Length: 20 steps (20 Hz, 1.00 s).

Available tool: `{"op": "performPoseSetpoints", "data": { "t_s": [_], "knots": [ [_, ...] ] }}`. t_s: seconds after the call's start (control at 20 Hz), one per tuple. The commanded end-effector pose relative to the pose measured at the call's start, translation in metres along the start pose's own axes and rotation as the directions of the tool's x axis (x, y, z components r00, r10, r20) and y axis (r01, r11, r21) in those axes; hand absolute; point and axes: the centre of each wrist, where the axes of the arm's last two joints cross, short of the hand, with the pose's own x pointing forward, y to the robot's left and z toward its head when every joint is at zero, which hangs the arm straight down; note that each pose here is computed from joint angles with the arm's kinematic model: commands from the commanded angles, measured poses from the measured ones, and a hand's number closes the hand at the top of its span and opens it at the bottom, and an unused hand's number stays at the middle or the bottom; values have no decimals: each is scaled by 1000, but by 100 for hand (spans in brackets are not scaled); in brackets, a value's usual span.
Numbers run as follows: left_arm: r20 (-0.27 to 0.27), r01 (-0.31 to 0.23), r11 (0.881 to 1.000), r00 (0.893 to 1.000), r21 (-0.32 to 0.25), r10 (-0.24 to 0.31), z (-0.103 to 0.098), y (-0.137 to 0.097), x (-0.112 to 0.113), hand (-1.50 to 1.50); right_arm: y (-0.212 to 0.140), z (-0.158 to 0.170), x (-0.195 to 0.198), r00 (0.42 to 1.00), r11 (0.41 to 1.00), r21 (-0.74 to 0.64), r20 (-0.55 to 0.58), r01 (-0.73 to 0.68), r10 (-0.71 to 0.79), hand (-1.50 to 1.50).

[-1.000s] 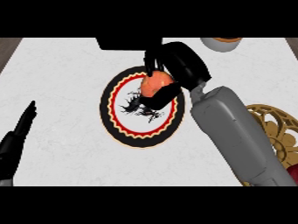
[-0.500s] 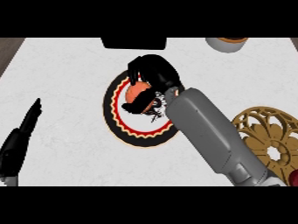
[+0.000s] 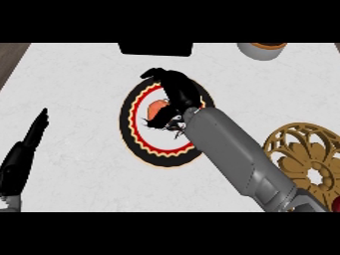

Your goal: Pick the squash from the placemat and place it in the plate

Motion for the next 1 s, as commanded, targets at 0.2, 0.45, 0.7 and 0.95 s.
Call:
{"op": "performPoseSetpoints", "data": {
  "t_s": [0.2, 0.45, 0.7, 0.95],
  "knots": [
    [-14, -9, 1000, 1000, 13, 9, 16, 8, 8, 0, -15, 1, -20, 963, 931, -246, 51, 269, -265, -150],
    [-46, 3, 999, 999, 36, -1, 14, 3, -16, 0, -66, 0, -39, 922, 860, -348, 34, 373, -386, -150],
    [-38, -3, 999, 999, 47, 5, 10, 8, -12, 0, -115, 18, -88, 838, 767, -347, 131, 539, -530, -150],
    [-14, 9, 1000, 1000, 25, -8, 8, 0, -4, 0, -126, 51, -153, 830, 760, -335, 224, 557, -510, -150]
  ]
}}
